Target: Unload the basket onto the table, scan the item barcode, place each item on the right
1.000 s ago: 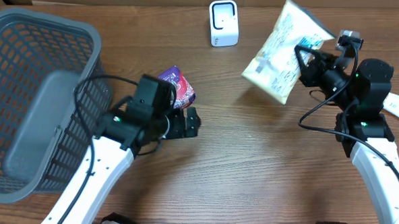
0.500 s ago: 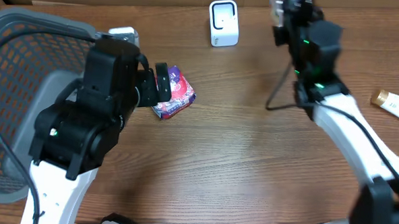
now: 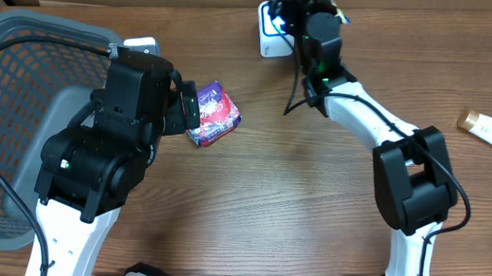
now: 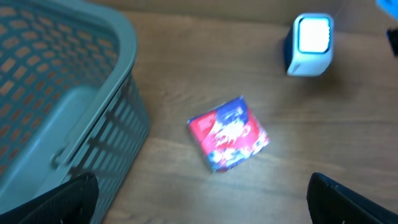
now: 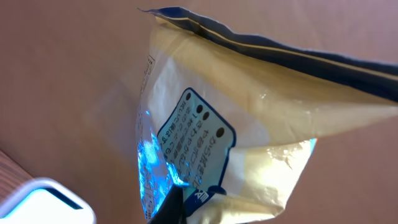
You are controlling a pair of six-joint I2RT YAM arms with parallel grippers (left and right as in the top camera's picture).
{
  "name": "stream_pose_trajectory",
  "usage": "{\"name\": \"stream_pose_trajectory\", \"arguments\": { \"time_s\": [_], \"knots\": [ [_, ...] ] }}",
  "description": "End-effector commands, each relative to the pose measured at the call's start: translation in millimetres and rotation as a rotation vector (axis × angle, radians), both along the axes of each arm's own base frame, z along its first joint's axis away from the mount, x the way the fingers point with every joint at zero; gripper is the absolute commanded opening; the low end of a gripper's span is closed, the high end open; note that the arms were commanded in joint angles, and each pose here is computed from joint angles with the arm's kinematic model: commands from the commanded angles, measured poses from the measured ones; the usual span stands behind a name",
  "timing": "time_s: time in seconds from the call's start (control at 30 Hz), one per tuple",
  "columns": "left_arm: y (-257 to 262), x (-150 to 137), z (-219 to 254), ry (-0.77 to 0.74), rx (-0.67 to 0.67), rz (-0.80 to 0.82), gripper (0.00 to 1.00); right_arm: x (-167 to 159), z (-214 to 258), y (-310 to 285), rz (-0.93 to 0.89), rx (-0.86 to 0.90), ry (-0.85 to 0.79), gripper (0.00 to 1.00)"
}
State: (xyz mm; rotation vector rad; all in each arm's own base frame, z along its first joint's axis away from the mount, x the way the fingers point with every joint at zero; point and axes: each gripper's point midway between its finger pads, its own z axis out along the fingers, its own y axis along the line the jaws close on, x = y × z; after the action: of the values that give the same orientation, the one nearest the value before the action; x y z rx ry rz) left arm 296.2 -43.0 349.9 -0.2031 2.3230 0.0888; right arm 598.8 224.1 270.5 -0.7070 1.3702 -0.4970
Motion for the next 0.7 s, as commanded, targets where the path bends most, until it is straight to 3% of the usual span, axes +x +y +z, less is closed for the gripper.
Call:
{"name": "stream_pose_trajectory", "arguments": {
  "time_s": [0.0, 0.53, 0.67],
  "knots": [
    [7.4, -4.5, 4.0, 0.003, 0.03, 0.011, 1.0, 1.2, 21.8, 24.1, 0.06, 0.014, -0.062, 0.04],
    [7.2, -5.3, 3.1, 0.008, 0.029, 0.009, 1.0, 31.7, -22.1, 61.8, 0.143, -0.094, -0.13, 0.04],
    [7.2, -5.3, 3.1, 0.008, 0.029, 0.009, 1.0, 36.2, -50.1, 64.5, 0.15, -0.121, -0.067, 0.04]
  ]
}}
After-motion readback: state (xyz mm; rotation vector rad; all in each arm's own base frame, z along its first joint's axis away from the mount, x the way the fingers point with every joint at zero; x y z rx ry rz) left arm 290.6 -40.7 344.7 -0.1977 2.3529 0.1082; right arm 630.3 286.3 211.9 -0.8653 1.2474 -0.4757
